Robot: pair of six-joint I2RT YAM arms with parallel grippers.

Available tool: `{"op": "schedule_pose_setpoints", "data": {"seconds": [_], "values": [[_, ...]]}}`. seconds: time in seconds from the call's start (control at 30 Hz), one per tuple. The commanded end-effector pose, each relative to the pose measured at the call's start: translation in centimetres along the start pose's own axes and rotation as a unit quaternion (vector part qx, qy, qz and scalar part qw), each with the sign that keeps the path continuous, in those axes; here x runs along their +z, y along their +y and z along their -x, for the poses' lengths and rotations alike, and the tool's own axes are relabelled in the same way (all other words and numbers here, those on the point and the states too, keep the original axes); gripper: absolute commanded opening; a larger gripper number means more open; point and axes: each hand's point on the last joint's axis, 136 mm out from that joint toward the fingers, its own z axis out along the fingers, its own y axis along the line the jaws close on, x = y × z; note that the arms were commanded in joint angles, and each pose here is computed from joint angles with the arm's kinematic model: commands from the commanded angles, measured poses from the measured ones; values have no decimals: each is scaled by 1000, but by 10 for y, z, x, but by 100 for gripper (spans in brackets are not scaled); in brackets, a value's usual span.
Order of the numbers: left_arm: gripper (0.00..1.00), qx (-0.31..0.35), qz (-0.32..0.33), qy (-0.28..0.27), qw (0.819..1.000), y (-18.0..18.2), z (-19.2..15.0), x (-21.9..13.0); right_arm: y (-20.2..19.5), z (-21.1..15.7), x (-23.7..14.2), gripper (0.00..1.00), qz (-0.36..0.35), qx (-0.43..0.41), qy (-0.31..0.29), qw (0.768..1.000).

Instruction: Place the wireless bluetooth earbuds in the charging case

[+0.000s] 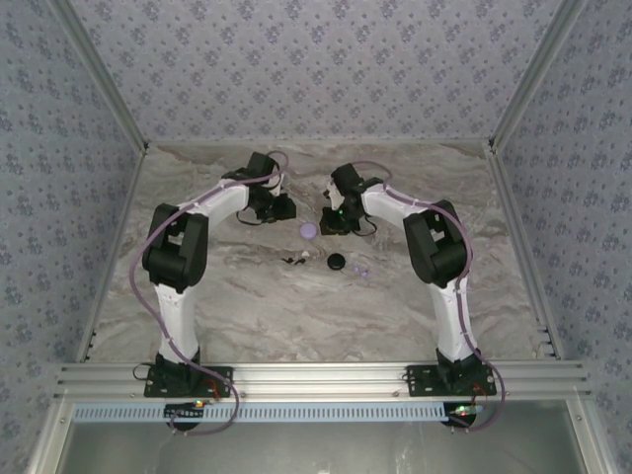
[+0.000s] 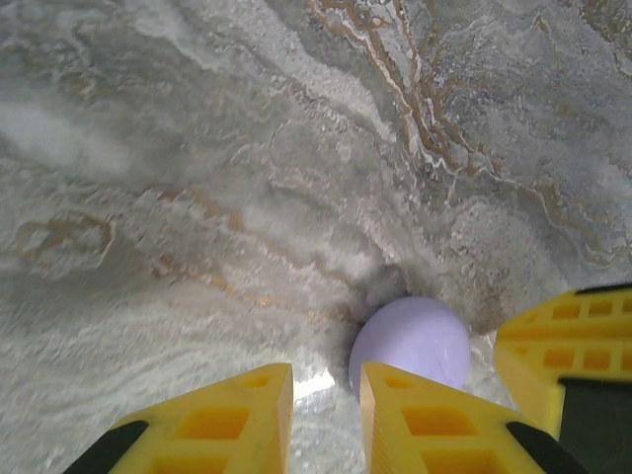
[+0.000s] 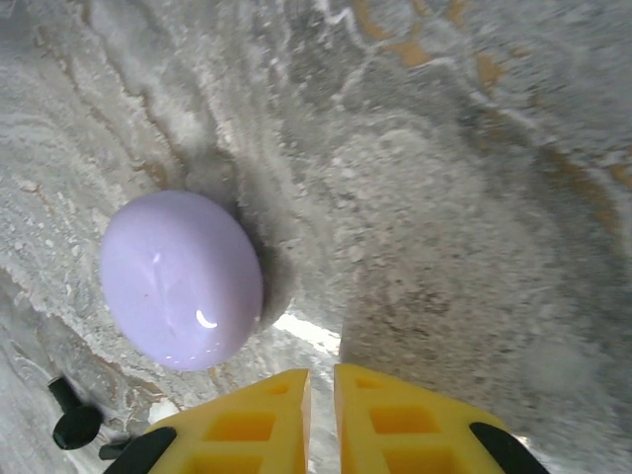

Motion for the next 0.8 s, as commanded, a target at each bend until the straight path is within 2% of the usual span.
{"op": "schedule_pose_setpoints", "data": {"seconds": [0.0, 0.23, 0.77], "values": [[24, 3, -15, 14, 1000, -1, 1, 15, 18, -1, -2, 15, 25, -5, -3, 1000], [17, -1, -21, 33, 999, 1, -5, 30, 18, -1, 9, 14, 23, 9, 0, 1000], [16, -4, -9, 65, 998, 3, -48, 27, 12, 15, 18, 14, 6, 12, -1, 1000]]}}
